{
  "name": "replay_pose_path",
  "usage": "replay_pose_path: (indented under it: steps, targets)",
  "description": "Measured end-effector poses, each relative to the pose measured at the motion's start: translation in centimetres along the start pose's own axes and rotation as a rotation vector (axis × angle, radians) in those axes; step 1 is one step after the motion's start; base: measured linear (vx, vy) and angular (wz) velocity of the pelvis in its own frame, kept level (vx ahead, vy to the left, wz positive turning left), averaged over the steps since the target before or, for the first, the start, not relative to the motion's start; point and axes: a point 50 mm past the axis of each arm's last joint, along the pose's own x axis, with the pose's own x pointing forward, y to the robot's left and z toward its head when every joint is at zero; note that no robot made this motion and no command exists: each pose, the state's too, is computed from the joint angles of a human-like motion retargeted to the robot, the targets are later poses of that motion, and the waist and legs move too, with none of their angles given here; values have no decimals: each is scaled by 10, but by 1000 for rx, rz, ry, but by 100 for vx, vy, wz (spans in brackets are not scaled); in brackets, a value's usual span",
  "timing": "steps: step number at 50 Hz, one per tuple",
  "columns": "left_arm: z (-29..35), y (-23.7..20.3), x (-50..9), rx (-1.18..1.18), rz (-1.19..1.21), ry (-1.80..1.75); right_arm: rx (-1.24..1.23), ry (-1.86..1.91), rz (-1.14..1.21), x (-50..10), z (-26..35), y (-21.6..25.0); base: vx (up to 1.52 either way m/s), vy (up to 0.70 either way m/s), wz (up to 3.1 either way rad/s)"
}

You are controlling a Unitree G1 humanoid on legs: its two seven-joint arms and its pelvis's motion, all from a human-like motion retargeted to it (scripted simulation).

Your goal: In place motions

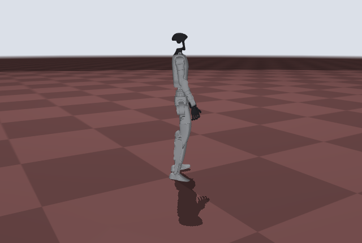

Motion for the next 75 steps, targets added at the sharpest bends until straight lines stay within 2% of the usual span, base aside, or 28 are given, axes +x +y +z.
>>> replay_pose_path:
  steps: [6, 11, 17, 23, 27, 32, 35, 40, 49, 58, 63, 68, 75]
  targets:
    - [-21, 17, -7, -53, 29, 160, -37, 99, -32, -9, -42, -6, 22, 18, -16]
    - [-19, 0, -5, -91, 16, 238, -56, 286, -95, -19, -89, 0, 8, 16, -34]
    - [55, -57, -3, 97, -82, 31, -44, 517, -52, -39, -144, 14, -10, 14, 7]
    - [147, -112, -26, 190, -202, -290, -37, 755, 31, -68, -192, 31, -7, 4, 43]
    - [192, -135, -48, 242, -260, -500, 12, 816, -2, -81, -209, 35, 0, 1, 5]
    - [210, -140, -58, 237, -232, -615, 158, 798, -46, -83, -213, 37, 3, 0, -22]
    - [201, -135, -52, 264, -210, -586, 221, 759, -48, -78, -208, 38, 7, 0, -62]
    - [165, -120, -33, 279, -183, -453, 192, 672, -24, -63, -187, 34, 10, -4, -72]
    - [95, -86, -10, 259, -145, -133, -72, 461, 13, -34, -132, 14, 6, -10, -13]
    - [74, -64, -3, 209, -63, -138, -205, 358, -19, -22, -96, -3, -7, -22, -34]
    - [51, -50, 0, 242, -71, -37, -143, 395, -98, -30, -108, -15, -15, -9, 76]
    - [7, -29, 2, 350, -20, 83, 60, 504, -126, -45, -148, 1, 3, -19, 0]
    - [-41, 5, -5, 452, 138, 280, 69, 384, -287, -29, -109, -9, -28, -11, 60]
